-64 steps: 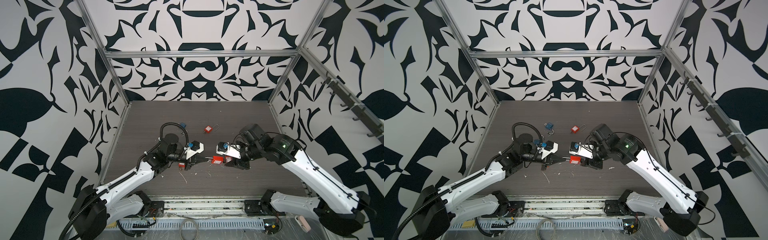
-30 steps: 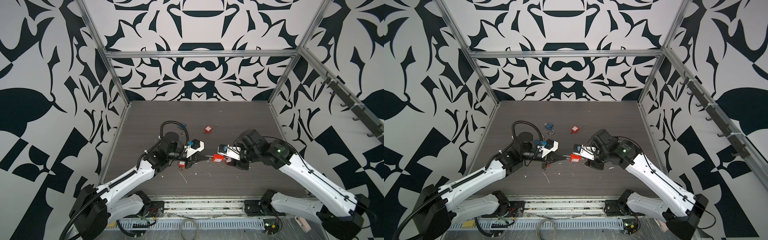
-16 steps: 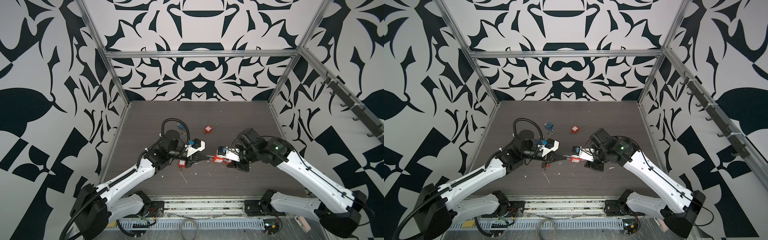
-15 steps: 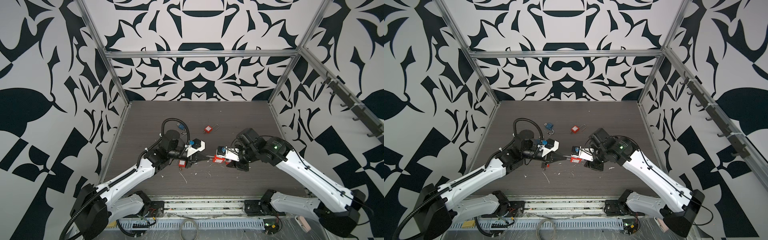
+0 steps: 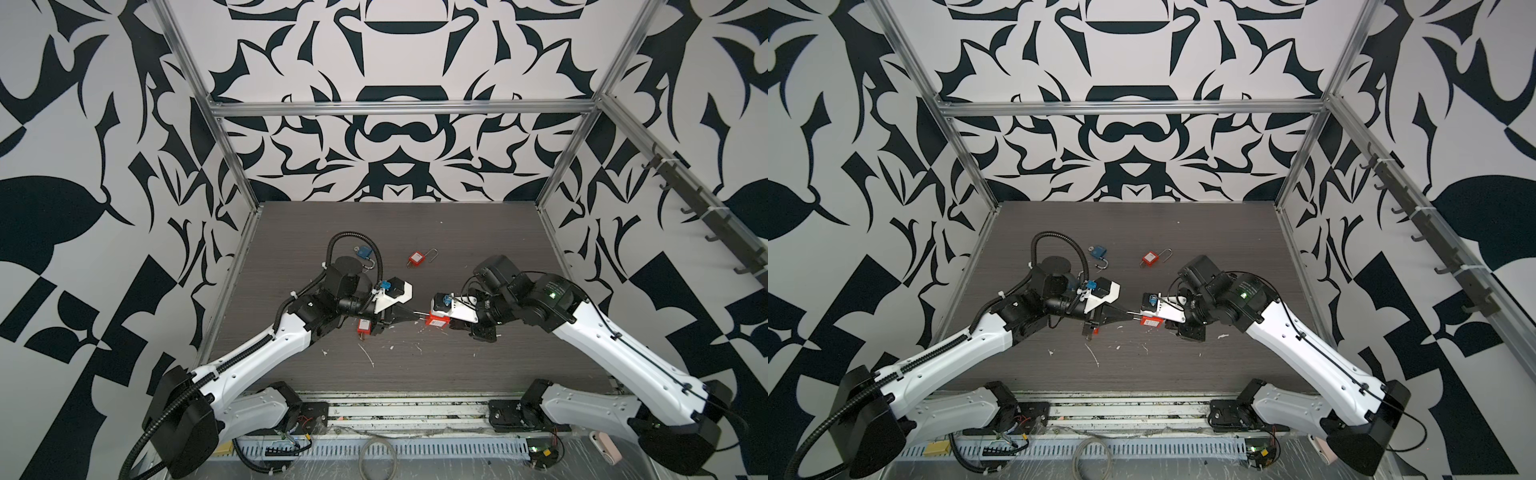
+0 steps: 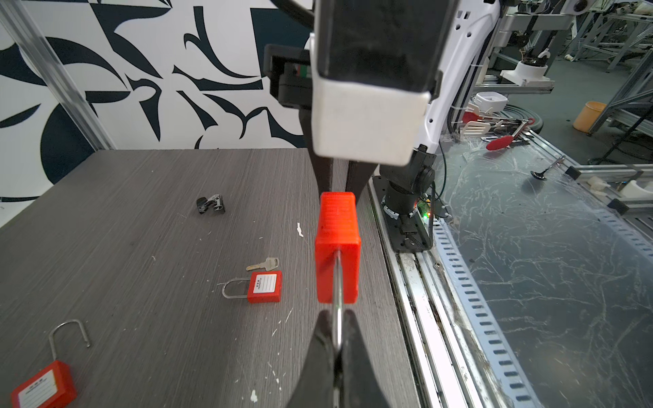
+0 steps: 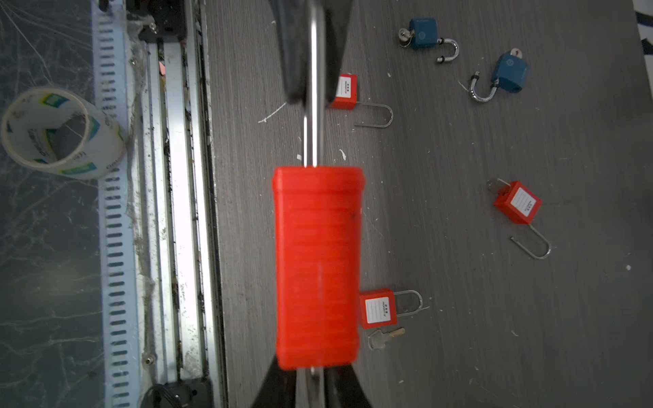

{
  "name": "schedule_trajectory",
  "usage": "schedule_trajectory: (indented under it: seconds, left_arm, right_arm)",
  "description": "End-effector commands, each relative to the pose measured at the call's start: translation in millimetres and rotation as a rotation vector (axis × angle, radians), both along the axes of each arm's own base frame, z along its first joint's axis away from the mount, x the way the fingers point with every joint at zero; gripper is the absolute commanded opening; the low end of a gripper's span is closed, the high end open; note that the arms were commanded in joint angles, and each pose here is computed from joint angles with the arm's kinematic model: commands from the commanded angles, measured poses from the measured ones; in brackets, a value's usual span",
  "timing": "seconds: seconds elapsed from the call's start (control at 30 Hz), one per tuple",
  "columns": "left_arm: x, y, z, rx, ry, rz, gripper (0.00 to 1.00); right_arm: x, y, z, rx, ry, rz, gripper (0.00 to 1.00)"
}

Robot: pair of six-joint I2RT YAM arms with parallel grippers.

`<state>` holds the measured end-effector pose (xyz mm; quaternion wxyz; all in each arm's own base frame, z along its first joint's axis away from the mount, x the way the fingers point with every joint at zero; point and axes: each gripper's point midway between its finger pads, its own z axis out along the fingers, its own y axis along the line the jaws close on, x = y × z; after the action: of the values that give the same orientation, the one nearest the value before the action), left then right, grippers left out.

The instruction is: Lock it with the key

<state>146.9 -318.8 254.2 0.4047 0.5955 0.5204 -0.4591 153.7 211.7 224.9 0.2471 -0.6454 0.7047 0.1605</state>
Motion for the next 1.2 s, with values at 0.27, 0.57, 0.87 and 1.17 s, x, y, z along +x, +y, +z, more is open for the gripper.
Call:
schedule_trajectory:
  seconds: [0.27, 0.57, 0.87, 1.17]
  left_arm:
    - [8.7, 13.8, 17.8, -0.004, -0.042, -0.009, 0.0]
    - [19.0, 32.7, 25.1, -0.004, -0.065, 0.029, 0.0]
    - [18.5, 42.2, 26.5, -0.004, -0.073, 0.049, 0.0]
    - [17.8, 45.5, 23.8, 0.012, -0.104, 0.06, 0.0]
  right_arm:
    - [-3.4, 2.0, -1.6, 0.014, 0.007, 0.027, 0.0]
    - [-7.9, -5.7, -14.9, 0.009, 0.05, 0.005, 0.0]
    - [-7.2, -13.8, -18.6, 0.014, 0.092, -0.026, 0.0]
    - [-9.8, -18.8, -19.9, 0.012, 0.14, -0.04, 0.0]
